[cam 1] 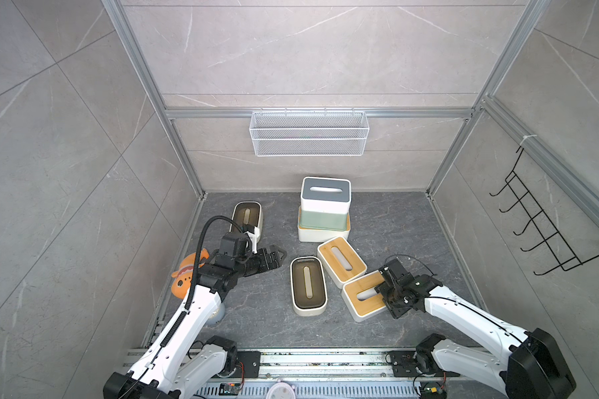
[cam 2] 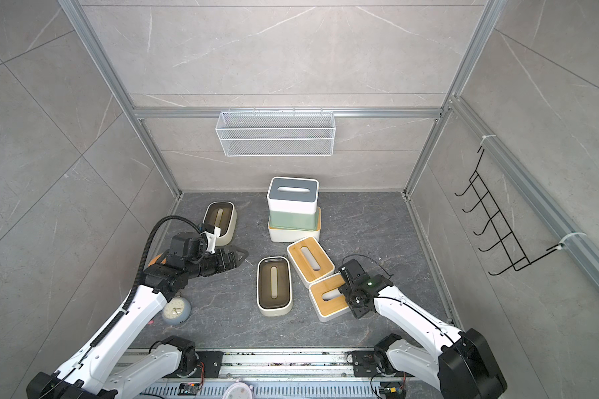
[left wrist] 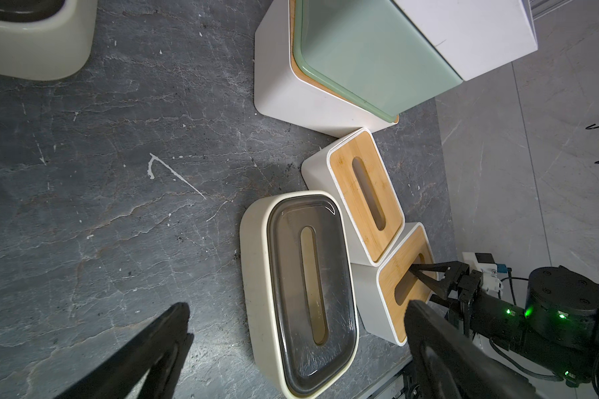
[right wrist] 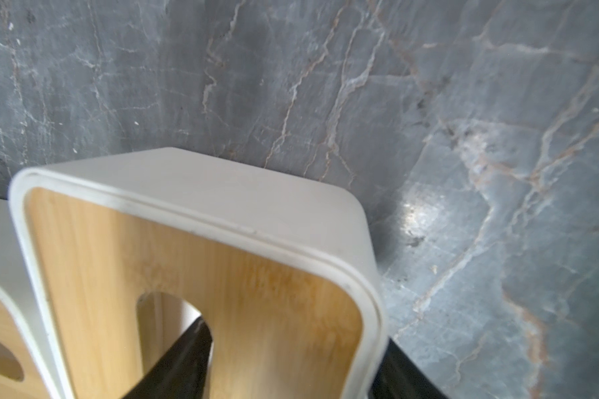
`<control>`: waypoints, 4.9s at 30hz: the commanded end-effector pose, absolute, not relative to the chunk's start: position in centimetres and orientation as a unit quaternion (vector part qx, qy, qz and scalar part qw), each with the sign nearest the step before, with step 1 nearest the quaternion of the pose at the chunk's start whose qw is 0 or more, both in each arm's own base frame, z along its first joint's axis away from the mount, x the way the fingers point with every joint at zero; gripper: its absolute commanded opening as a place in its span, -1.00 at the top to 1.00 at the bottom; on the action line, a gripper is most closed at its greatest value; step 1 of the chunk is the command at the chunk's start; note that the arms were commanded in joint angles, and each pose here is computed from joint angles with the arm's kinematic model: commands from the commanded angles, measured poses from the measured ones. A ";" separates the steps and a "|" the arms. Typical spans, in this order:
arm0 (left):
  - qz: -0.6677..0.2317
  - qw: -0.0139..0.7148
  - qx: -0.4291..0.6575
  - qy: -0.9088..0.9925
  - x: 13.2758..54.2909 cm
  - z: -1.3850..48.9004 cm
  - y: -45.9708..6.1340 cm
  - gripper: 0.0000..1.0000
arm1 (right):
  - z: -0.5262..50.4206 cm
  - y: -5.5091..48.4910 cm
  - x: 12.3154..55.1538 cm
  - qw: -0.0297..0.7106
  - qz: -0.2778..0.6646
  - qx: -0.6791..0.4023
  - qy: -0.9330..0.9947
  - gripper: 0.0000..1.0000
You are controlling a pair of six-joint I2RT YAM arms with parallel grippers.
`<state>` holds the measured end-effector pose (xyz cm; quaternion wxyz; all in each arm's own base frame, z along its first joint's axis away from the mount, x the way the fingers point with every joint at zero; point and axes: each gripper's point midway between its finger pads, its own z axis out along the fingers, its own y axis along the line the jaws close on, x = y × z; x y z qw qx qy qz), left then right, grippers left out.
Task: Stack the tissue boxes
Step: Pick up the tissue box from the center of the board, then place the tissue box at the tissue box.
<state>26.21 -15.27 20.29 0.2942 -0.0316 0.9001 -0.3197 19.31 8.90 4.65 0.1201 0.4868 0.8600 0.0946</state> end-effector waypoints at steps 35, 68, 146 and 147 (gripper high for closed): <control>-0.444 0.428 0.052 0.786 24.5 22.7 -24.8 -0.99 | 13.6 11.3 24.1 0.181 0.245 0.464 0.832 0.21; -0.523 0.438 0.102 0.724 22.2 21.2 -37.3 -0.98 | 20.6 14.7 30.0 0.205 0.363 0.452 0.789 0.21; -0.448 0.449 0.085 0.769 21.1 30.1 -33.2 0.39 | 29.8 12.4 27.2 0.431 0.331 0.171 0.822 -1.00; -0.443 0.449 0.084 0.771 21.1 30.5 -32.8 0.39 | 30.5 12.5 27.1 0.445 0.332 0.155 0.817 -1.00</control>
